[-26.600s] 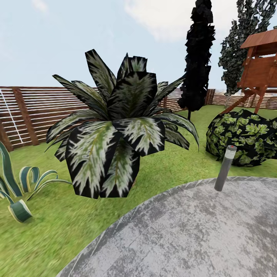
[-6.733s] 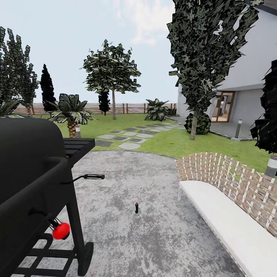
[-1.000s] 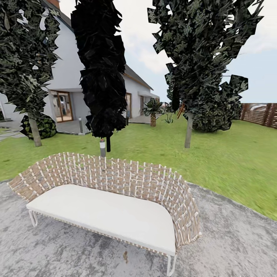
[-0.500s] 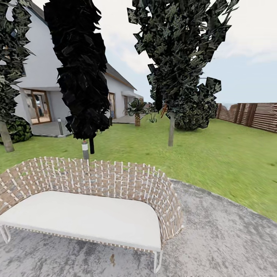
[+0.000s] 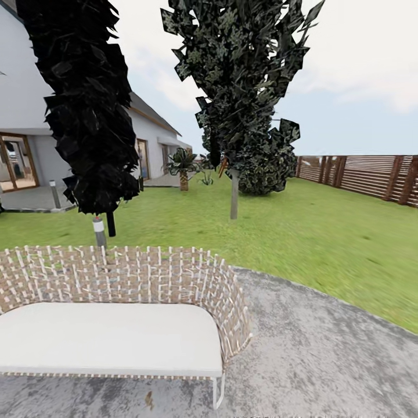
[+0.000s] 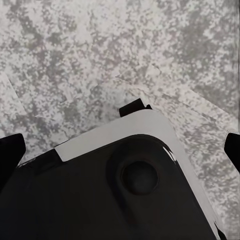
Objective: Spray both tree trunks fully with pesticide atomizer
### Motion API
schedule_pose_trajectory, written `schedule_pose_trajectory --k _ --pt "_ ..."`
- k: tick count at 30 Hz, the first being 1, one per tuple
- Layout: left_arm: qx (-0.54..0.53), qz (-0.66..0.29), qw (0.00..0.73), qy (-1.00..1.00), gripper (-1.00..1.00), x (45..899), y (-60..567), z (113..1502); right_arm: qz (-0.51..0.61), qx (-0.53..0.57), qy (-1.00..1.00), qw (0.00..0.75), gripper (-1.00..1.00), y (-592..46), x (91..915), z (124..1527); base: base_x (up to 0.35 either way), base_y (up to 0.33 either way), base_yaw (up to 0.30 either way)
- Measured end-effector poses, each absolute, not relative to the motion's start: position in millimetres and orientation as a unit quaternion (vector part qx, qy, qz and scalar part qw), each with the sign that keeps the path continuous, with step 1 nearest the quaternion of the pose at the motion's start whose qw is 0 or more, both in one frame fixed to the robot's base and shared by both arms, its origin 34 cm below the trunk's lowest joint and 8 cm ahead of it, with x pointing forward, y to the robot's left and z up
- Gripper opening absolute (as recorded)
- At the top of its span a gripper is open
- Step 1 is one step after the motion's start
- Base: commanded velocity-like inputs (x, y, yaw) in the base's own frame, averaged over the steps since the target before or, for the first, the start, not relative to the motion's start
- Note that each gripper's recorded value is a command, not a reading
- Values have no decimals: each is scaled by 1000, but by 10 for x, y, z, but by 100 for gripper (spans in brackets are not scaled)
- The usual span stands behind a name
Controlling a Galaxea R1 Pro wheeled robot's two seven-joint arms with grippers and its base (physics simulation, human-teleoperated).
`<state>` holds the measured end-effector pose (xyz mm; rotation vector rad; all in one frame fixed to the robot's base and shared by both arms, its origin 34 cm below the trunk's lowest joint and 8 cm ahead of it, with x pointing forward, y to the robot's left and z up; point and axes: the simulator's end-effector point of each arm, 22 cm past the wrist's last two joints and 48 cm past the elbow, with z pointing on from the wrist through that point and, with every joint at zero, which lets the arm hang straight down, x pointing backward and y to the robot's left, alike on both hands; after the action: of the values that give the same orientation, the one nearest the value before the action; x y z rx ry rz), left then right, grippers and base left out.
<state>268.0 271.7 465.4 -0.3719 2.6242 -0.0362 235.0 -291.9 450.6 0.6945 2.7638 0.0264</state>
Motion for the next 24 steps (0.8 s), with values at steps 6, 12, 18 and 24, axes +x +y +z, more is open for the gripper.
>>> schedule_pose_trajectory --k 6,12,18,24 --pt "-136 -13 243 960 100 2680 2717 4654 9 242 959 145 100 -2920 2350 4506 0 0 -285" --pt "-136 -13 243 960 100 2680 2717 4654 9 242 959 145 100 -2920 2350 4506 0 0 -285" --pt "-136 -13 243 960 100 2679 2717 4653 9 243 959 145 100 -2921 2349 4506 0 0 -285" --pt "-136 -13 243 960 100 2680 2717 4654 9 243 959 145 100 -2921 2349 4506 0 0 -285"
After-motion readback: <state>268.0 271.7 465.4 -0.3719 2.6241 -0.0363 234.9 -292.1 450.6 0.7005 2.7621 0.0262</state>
